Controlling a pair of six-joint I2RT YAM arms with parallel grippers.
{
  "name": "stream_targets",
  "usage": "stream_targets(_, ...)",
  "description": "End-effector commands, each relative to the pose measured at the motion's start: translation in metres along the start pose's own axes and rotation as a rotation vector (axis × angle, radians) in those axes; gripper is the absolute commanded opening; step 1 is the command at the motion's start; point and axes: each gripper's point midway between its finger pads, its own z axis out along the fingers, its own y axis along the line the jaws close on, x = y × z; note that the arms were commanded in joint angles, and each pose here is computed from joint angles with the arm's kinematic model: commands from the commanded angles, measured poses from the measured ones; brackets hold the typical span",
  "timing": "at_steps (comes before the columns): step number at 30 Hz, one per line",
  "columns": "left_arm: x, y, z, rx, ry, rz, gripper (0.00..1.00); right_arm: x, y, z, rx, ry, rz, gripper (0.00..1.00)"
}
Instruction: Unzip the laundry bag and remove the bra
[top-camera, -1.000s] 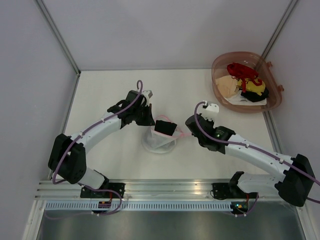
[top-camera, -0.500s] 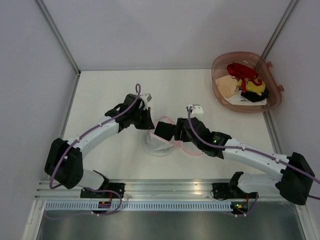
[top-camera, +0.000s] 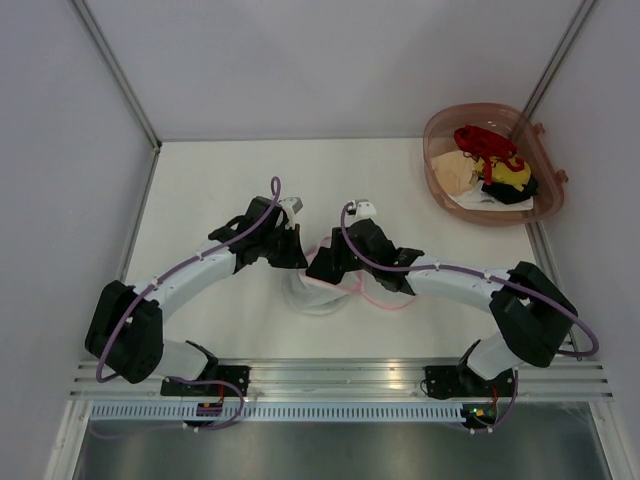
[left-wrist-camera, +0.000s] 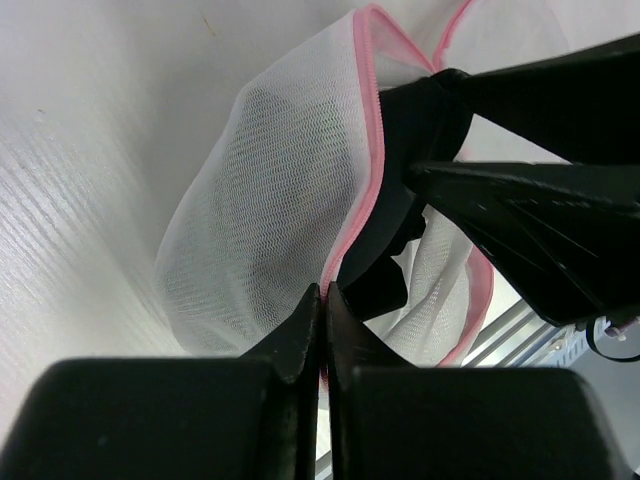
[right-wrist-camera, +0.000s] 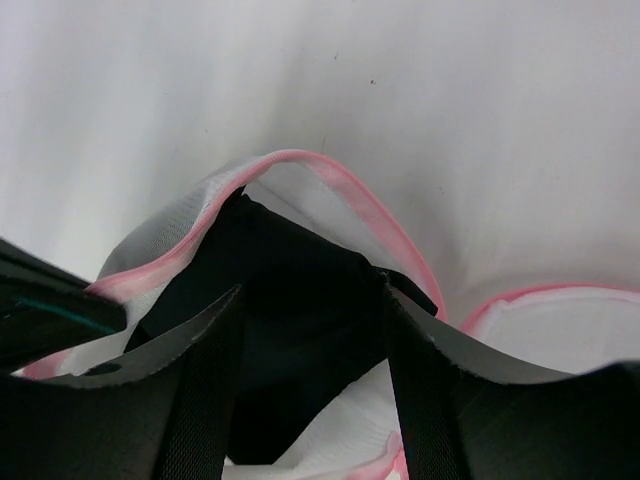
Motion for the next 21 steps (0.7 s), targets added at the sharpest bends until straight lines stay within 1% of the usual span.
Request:
stream_targets(1, -0.007, -0.012, -0.006, 0.046, -0.042, 0.012, 0.02, -0.011, 0.012, 0.016, -0.048, -0.029, -0.014, 0.62)
stream_targets(5, -0.006, -0.011, -0.006, 0.043, -0.04, 0.009, 0.02, 0.003, 0.007, 0.034, -0.039, 0.004, -0.055, 0.61)
stream_targets(7, -0.006, -0.011, -0.006, 0.041, -0.043, 0.01, 0.02, 0.006, 0.008, 0.037, -0.049, 0.009, -0.065, 0.59)
stream_targets(8, -0.006, -0.011, -0.006, 0.042, -0.042, 0.011, 0.02, 0.008, 0.012, 0.038, -0.078, 0.017, -0.068, 0.56)
stream_targets(9, -0.006, -0.011, -0.005, 0.04, -0.04, 0.009, 0.02, 0.01, 0.015, 0.038, -0.096, 0.024, -0.068, 0.51)
stream_targets(10, -0.006, -0.011, -0.005, 0.04, -0.041, 0.009, 0.02, 0.01, 0.017, 0.038, -0.114, 0.026, -0.066, 0.49)
stream_targets(12, -0.007, -0.011, -0.006, 0.037, -0.046, 0.01, 0.02, 0.009, 0.028, 0.032, -0.184, 0.033, -0.053, 0.46)
stream_targets(14, -0.008, -0.01, -0.005, 0.034, -0.046, 0.008, 0.02, 0.005, 0.037, 0.025, -0.24, 0.035, -0.051, 0.47)
stream_targets(16, -0.007, -0.01, -0.005, 0.035, -0.044, 0.01, 0.02, 0.006, 0.048, 0.018, -0.303, 0.057, -0.065, 0.55)
stream_targets(17, -0.008, -0.01, -0.005, 0.032, -0.045, 0.009, 0.02, 0.004, 0.048, 0.012, -0.3, 0.062, -0.068, 0.6)
stream_targets(18, -0.008, -0.01, -0.005, 0.033, -0.045, 0.009, 0.02, 0.002, 0.046, 0.009, -0.29, 0.058, -0.07, 0.66)
stream_targets(20, -0.008, -0.009, -0.005, 0.029, -0.046, 0.01, 0.02, 0.0, 0.038, 0.001, -0.254, 0.056, -0.079, 0.71)
stream_targets(21, -0.008, -0.009, -0.006, 0.026, -0.048, 0.009, 0.02, -0.003, 0.033, -0.001, -0.228, 0.047, -0.079, 0.76)
